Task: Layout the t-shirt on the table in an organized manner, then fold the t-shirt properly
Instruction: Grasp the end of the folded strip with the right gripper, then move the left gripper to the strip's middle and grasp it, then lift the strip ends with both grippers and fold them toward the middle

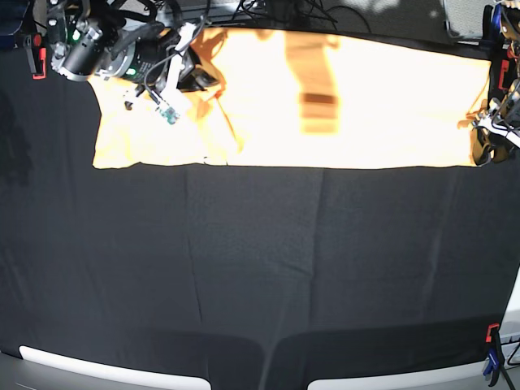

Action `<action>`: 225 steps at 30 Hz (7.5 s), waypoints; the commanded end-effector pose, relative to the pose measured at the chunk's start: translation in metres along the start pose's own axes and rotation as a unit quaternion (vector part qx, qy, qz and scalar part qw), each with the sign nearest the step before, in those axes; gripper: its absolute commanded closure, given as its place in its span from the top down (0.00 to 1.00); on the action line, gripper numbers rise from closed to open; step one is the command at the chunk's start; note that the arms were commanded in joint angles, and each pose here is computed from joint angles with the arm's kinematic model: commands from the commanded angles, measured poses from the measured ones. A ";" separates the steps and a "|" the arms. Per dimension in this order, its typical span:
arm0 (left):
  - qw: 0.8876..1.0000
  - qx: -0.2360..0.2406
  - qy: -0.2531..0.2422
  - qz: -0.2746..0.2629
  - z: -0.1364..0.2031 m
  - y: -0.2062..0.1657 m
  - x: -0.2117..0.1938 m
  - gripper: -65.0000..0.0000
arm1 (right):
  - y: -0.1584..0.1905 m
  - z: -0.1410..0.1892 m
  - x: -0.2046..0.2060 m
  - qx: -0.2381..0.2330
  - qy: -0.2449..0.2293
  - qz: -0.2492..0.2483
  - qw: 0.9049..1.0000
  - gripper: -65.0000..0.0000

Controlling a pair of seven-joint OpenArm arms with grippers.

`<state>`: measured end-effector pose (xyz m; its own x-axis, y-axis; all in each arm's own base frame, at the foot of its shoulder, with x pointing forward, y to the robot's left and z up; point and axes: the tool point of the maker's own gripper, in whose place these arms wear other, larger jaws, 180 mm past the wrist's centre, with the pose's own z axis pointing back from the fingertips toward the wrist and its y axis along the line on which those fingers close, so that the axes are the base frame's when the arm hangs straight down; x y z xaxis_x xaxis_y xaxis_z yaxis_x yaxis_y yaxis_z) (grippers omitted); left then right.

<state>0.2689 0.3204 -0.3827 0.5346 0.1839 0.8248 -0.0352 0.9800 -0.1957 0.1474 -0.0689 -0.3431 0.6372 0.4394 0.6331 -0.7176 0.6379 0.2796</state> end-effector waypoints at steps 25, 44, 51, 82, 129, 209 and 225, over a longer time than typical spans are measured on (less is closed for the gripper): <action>1.000 0.001 -0.027 -0.009 0.003 0.004 0.019 0.41 | -0.036 0.011 0.053 -0.074 -0.089 0.019 0.993 0.31; 0.997 0.048 0.064 -0.006 0.018 0.025 -0.031 0.41 | -0.057 0.013 0.047 -0.124 -0.054 0.035 0.990 0.31; 0.994 0.050 0.093 -0.004 0.023 0.026 -0.047 0.41 | -0.057 0.013 0.047 -0.124 -0.054 0.035 0.990 0.31; 0.976 0.181 0.095 -0.070 0.035 0.077 -0.036 0.00 | -0.068 0.016 0.045 -0.156 -0.043 0.052 0.985 0.31; 0.969 -0.224 0.099 -0.028 0.029 -0.307 -0.037 0.00 | -0.123 0.063 0.040 -0.273 -0.042 0.040 0.960 0.31; 0.975 -0.149 0.019 -0.164 0.004 -0.225 0.036 0.44 | -0.092 -0.026 -0.054 0.008 0.012 -0.215 0.977 0.00; 0.973 -0.118 0.059 -0.189 0.014 -0.207 -0.003 0.44 | -0.132 0.022 0.002 -0.063 -0.058 -0.169 0.982 0.00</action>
<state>0.2571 0.1180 -0.3472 0.6002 -0.2129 0.7710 0.3648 0.9307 -0.0270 0.2282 -0.1688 -0.3757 0.8219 0.1302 0.5545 -0.4014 0.8231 0.4017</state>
